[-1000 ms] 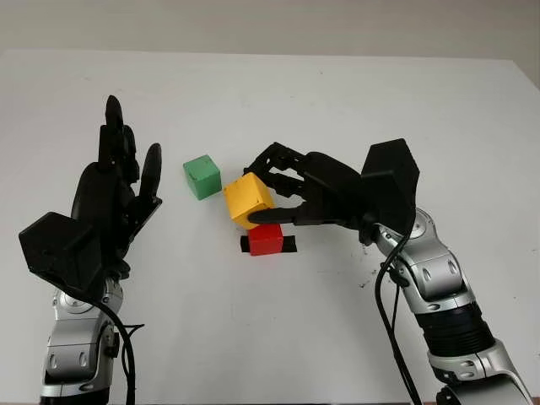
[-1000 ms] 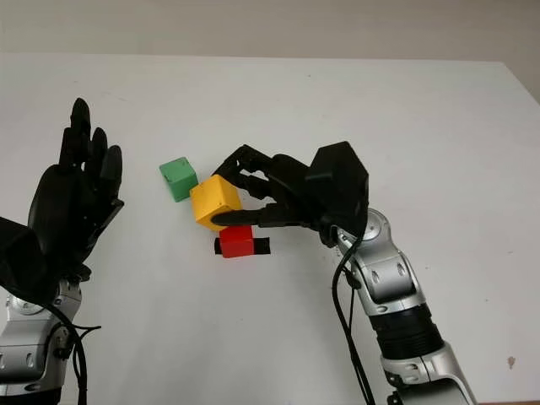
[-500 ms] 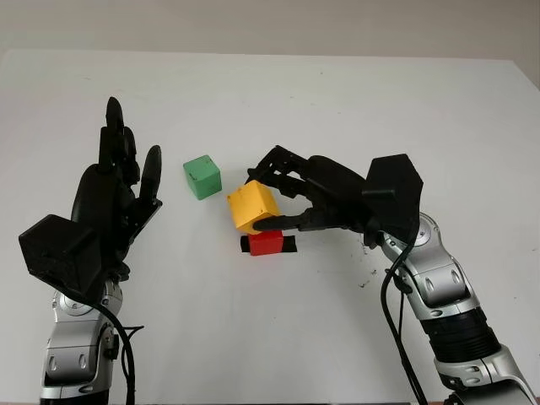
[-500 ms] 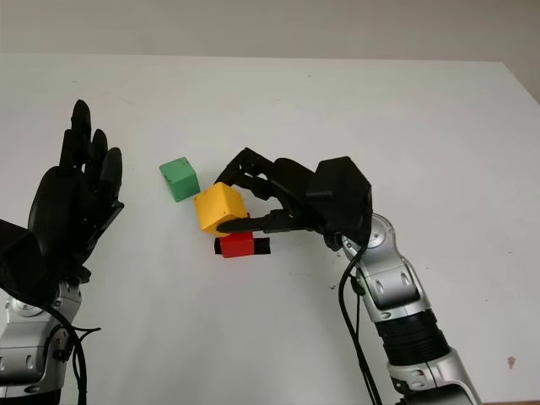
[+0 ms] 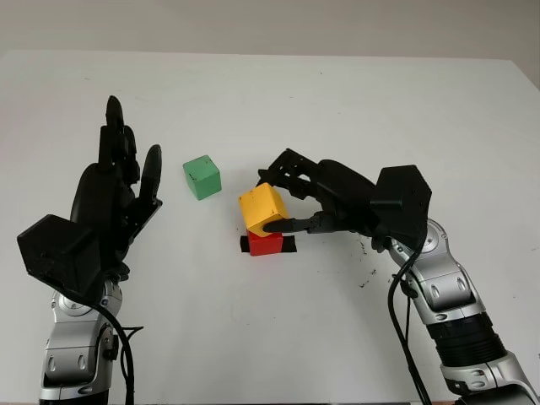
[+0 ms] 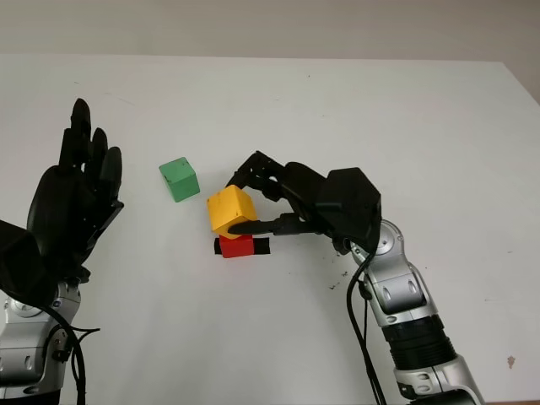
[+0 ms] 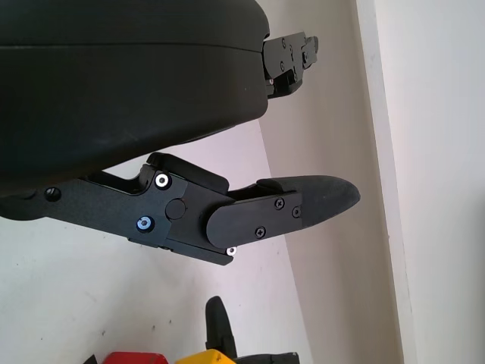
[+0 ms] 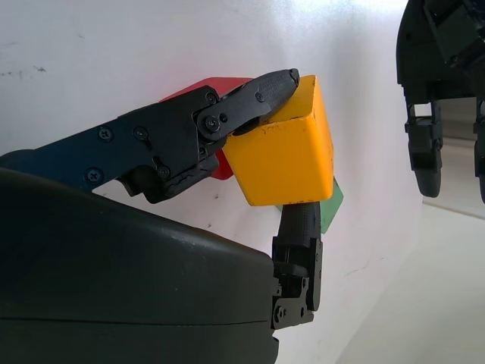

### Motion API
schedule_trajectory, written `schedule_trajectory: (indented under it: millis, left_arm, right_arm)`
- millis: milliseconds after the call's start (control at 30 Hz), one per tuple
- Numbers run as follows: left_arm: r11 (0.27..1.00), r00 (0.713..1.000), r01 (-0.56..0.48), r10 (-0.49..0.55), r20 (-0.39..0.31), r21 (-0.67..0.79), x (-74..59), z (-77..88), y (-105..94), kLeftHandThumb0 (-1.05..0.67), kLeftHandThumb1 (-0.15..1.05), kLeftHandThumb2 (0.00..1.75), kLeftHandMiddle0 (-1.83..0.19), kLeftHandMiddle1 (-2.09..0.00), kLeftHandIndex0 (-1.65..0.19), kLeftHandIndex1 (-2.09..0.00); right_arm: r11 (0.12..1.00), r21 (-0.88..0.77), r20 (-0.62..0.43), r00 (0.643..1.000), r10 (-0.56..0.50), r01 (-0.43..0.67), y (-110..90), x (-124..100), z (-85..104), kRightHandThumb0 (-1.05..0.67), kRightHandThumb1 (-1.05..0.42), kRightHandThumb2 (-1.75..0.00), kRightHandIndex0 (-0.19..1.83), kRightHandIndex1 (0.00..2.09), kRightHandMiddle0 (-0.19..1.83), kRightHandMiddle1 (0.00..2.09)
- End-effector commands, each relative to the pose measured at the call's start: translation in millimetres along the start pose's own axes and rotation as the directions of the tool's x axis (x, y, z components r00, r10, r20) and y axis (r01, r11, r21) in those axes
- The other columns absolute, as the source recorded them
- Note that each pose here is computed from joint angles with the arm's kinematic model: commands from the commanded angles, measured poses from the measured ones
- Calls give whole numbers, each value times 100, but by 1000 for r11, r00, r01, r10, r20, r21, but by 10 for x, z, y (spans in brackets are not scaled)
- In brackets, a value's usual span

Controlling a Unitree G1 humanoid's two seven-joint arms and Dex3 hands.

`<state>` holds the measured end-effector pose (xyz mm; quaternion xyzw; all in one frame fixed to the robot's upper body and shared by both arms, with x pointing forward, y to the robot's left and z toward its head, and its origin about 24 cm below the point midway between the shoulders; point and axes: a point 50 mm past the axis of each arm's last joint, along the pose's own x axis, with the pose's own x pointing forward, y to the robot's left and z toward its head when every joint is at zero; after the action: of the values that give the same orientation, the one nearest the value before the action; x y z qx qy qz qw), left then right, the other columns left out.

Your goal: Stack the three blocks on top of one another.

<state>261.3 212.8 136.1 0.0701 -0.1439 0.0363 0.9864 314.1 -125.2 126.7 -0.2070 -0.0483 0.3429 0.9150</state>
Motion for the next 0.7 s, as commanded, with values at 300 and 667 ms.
schedule_trajectory:
  millis: [300, 667]
  left_arm:
    - [1000, 1000, 3, -3, -1, 7, -22, 14, 20, -60, 105, 57, 19, -4, 19, -1]
    - [1000, 1000, 3, -3, -5, 7, -33, 13, 28, -60, 105, 58, 19, -4, 19, -2]
  right_arm:
    - [1000, -12, -20, 1000, -7, 7, -5, -48, -48, -47, -98, -5, 21, 6, 23, 164]
    - [998, -68, -14, 1000, -5, 4, 13, -86, -36, -47, -97, -5, 20, 5, 19, 151]
